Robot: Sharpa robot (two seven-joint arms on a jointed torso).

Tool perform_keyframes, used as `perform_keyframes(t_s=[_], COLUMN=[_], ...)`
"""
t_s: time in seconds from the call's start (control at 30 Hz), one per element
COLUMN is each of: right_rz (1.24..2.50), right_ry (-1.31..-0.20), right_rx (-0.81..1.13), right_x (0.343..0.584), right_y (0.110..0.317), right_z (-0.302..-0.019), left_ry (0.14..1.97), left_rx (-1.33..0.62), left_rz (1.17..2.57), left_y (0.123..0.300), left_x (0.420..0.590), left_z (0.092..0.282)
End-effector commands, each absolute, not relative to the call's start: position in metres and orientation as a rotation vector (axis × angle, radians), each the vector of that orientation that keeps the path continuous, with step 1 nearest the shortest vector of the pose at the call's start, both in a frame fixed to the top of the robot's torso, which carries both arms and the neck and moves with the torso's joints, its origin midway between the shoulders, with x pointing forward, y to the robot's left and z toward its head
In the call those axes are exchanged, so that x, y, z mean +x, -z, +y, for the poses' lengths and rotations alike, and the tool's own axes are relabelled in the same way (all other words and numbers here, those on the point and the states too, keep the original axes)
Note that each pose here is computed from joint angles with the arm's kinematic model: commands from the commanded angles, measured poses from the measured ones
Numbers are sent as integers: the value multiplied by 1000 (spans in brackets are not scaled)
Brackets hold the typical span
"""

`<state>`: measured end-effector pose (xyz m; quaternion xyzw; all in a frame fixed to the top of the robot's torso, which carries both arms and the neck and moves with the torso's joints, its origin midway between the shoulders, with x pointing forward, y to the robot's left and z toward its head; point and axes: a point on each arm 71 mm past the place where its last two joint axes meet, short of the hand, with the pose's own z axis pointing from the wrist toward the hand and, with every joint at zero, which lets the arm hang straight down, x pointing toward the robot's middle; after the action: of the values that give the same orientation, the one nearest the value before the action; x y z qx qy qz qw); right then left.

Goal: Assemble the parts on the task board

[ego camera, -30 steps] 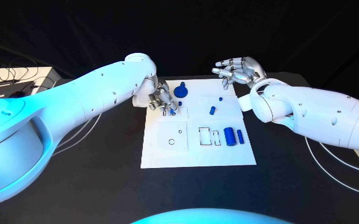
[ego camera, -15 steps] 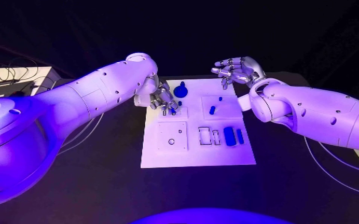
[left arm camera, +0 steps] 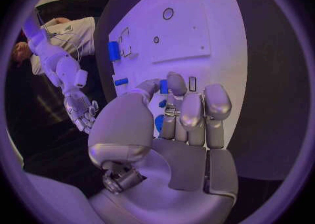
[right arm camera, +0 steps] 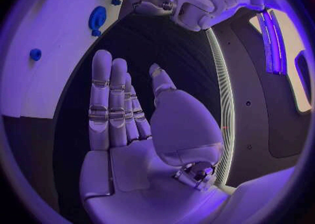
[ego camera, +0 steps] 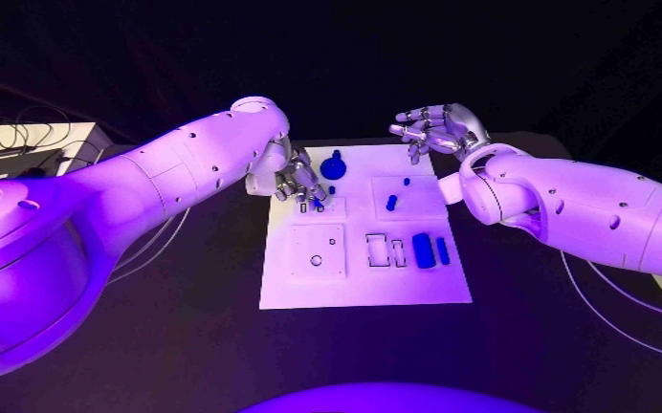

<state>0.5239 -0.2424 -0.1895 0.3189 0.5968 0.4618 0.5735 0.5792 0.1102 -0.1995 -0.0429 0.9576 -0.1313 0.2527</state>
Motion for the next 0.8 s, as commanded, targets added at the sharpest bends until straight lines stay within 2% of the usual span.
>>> perform_keyframes(t_s=[0.03, 0.8], right_rz=[1399, 1400], right_ry=[-1094, -1095], right_rx=[730, 730], right_x=[524, 523], right_y=[189, 189], right_z=[-241, -241], left_ry=[359, 364], left_rx=[-89, -73], left_rz=[2629, 2629], left_y=[200, 203], left_x=[577, 575], left_z=[108, 104])
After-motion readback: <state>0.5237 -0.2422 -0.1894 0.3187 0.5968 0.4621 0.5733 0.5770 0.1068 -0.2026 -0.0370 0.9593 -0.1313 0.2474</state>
